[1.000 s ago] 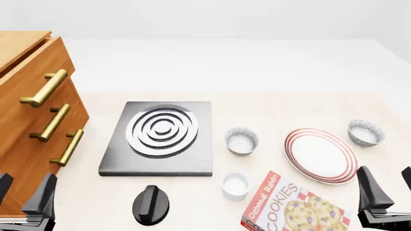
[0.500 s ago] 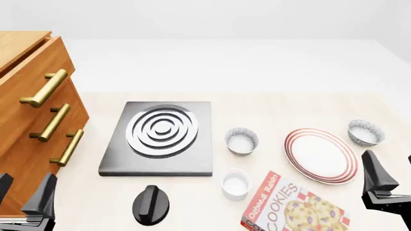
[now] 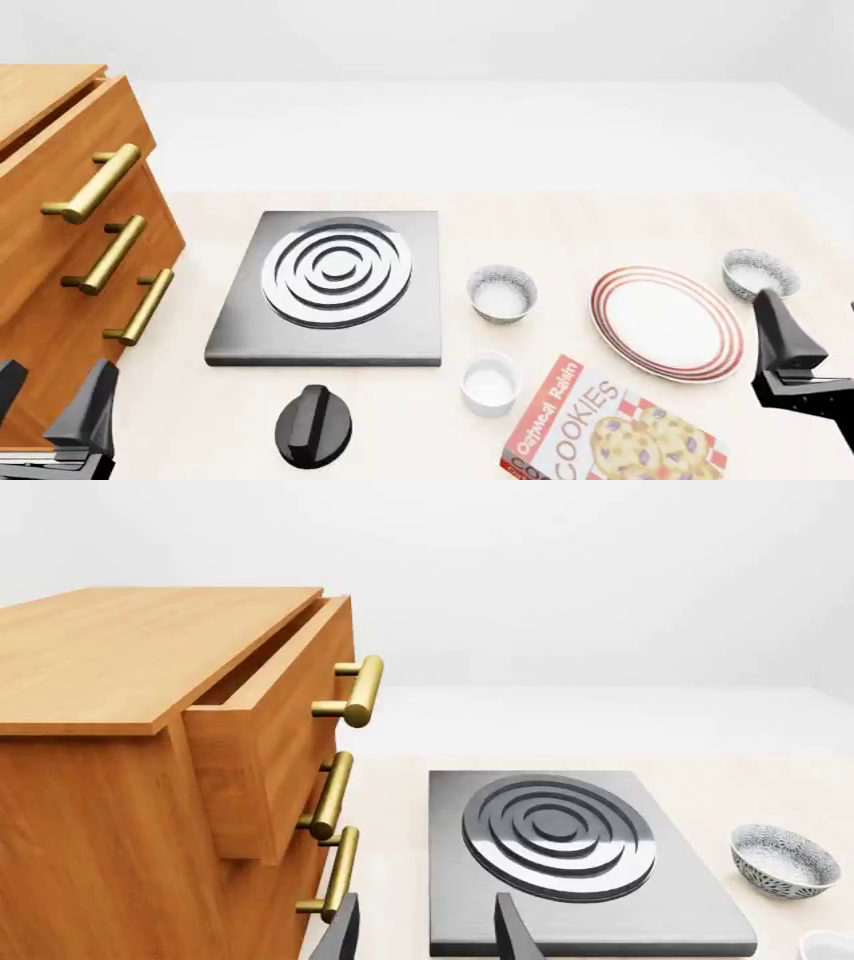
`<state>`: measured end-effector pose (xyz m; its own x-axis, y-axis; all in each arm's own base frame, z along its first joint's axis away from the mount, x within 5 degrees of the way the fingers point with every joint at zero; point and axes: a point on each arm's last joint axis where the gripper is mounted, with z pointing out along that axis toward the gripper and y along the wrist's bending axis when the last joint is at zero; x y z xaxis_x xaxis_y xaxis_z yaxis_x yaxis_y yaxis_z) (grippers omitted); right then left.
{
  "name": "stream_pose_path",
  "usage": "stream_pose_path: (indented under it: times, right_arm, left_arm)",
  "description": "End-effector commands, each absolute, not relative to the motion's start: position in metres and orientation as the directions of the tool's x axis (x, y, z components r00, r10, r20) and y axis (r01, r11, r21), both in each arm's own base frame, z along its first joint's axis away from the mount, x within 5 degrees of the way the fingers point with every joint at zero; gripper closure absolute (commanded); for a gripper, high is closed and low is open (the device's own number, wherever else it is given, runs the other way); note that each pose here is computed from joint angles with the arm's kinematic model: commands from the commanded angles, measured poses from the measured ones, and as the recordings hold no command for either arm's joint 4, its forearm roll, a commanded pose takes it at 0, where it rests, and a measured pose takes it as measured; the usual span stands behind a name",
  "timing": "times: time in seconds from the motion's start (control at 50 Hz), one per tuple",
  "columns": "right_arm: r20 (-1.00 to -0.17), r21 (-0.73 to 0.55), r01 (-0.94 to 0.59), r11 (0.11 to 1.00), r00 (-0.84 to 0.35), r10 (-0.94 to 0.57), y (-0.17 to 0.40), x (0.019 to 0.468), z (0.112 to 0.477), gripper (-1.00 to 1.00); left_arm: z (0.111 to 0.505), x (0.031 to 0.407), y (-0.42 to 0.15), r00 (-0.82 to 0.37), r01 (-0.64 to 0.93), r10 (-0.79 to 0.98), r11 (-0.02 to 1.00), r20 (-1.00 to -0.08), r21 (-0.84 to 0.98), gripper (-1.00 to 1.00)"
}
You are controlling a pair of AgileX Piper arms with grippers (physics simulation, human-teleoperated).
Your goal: Pick the akita bowl next to the plate and place it on the plate.
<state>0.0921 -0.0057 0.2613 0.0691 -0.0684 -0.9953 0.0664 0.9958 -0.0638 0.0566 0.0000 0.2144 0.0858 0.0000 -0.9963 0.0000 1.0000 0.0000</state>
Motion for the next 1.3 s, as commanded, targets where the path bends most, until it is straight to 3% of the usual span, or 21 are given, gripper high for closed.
stream_pose_path:
  times: [0.02, 1.3]
  right_arm:
    - [-0.995, -0.075, 0.075, 0.994, 0.058, -0.079, -0.007, 0.101, 0.264, -1.00]
    - [-0.994, -0.108, 0.158, 0.981, -0.016, -0.107, -0.026, 0.160, 0.259, -1.00]
  left_arm:
    - [0.214, 0.057, 0.000, 0.086, 0.000, 0.000, 1.000, -0.996, 0.000, -1.00]
    - [0.214, 0.057, 0.000, 0.086, 0.000, 0.000, 1.000, -0.996, 0.000, -1.00]
